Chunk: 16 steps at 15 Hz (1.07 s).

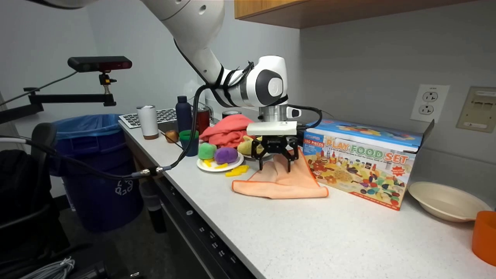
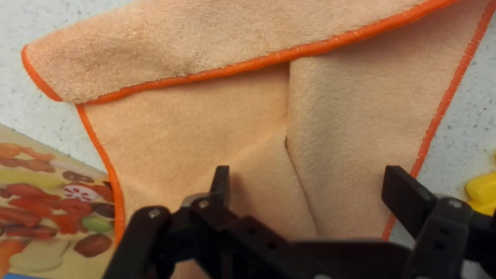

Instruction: Unfold the orange cloth

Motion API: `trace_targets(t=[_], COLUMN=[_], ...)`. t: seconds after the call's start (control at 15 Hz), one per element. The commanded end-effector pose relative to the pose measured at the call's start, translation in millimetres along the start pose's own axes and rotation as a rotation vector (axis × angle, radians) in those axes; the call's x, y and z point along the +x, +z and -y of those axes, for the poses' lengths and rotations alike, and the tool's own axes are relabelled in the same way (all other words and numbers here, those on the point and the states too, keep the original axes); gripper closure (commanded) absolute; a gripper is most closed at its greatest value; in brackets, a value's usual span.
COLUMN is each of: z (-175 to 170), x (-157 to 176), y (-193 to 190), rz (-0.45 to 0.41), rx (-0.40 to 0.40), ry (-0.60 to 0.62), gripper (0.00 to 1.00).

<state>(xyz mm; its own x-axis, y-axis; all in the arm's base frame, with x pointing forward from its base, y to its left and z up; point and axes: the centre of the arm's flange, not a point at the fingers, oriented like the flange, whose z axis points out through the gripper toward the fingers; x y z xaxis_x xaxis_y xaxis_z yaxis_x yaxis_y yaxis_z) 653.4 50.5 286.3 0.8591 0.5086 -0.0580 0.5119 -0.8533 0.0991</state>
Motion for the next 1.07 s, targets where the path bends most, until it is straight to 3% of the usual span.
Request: trace_targets(t=[0.0, 0.2, 0.27, 0.67, 1.0], z=[-3, -2, -38, -92, -103], x=[11, 11, -17, -62, -77], y=[0, 0, 13, 35, 40], rz=[0.004, 0.007, 0.012, 0.042, 0.054], rx=[-0.033, -0.026, -0.03, -0.024, -0.014], ry=[0.03, 0.061, 0.068, 0.161, 0.196], gripper=[0.0, 0.0, 0.0, 0.0, 0.0])
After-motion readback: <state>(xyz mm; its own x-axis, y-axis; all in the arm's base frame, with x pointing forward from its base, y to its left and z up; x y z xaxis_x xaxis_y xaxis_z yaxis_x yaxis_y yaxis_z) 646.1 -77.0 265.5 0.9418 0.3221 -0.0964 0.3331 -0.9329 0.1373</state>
